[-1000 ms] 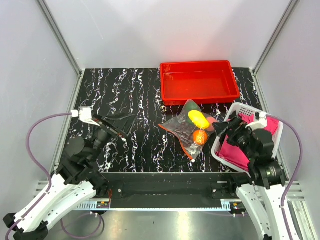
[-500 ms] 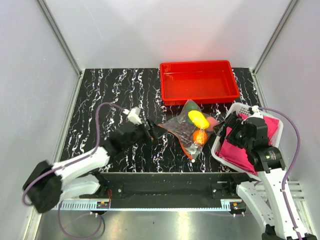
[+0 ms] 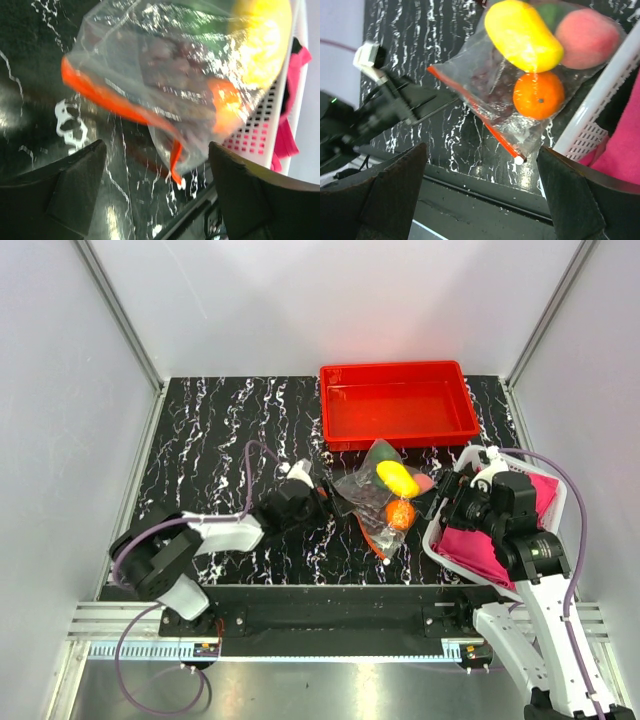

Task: Open the zip-top bag and remove the fake food

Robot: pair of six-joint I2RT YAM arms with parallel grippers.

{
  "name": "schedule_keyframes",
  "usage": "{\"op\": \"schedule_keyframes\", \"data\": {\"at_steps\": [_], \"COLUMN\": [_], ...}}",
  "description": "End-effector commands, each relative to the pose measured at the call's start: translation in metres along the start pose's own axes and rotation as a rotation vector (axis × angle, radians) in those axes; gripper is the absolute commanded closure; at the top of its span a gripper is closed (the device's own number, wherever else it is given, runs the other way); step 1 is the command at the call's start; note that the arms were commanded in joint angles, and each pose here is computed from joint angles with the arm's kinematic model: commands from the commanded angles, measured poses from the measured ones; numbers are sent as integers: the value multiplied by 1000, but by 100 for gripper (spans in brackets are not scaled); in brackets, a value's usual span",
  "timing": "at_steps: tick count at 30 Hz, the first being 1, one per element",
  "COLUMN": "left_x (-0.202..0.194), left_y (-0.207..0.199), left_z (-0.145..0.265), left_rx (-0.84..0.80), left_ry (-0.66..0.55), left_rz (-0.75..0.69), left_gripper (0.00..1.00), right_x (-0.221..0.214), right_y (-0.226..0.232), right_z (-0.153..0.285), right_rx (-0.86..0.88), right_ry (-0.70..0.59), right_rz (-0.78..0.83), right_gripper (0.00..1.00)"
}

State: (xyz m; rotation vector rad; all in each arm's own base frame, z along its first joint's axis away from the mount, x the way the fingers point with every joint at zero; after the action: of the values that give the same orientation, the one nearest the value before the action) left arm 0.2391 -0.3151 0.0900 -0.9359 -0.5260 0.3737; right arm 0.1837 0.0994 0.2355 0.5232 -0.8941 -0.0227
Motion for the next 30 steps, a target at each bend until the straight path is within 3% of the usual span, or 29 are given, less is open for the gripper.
{"op": "schedule_keyframes", "data": {"at_steps": [1, 3, 4, 6, 7, 9, 19, 30], "left_x": [31, 36, 43, 44, 47, 47, 56, 50], "left_y": [-35, -31, -32, -34, -38, -45, -111, -178], "left_z": [-14, -17, -17, -16, -15, -11, 37, 85], "left_rx": [-118, -120, -130, -141, -148, -160, -244, -408], "left_ry": [-98, -104, -114, -97, -98, -84, -56, -21], "left_rz": [14, 14, 9, -7, -29, -61, -279, -313], "left_gripper": [26, 38, 51, 65, 81, 99, 100, 100], "right_x": [9, 8, 7, 5, 5, 4, 0, 3], "right_y": [17, 19, 20, 22, 22, 25, 33, 67], "right_z": [8, 7, 6, 5, 3, 3, -10, -34], "right_rx": [105, 123, 126, 146, 151, 176, 252, 304], "right_ry": [-49, -37, -28, -15, -7, -6, 62, 130], "right_rz": [64, 67, 67, 70, 72, 82, 104, 225], "right_gripper": [0, 0, 0, 0, 0, 0, 0, 0]}}
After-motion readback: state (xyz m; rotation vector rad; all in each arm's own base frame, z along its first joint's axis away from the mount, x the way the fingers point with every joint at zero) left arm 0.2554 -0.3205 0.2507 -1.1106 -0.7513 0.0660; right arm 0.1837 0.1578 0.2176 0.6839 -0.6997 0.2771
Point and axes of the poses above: each gripper's point midway between its finger pads, its own z axis back along the fingers, its own y axis along the line the jaws close on, x = y × z, the point moved 2 cm from there along z, back along the fingers, and after that the axes turned 11 degrees about z, right-handed, at the moved point
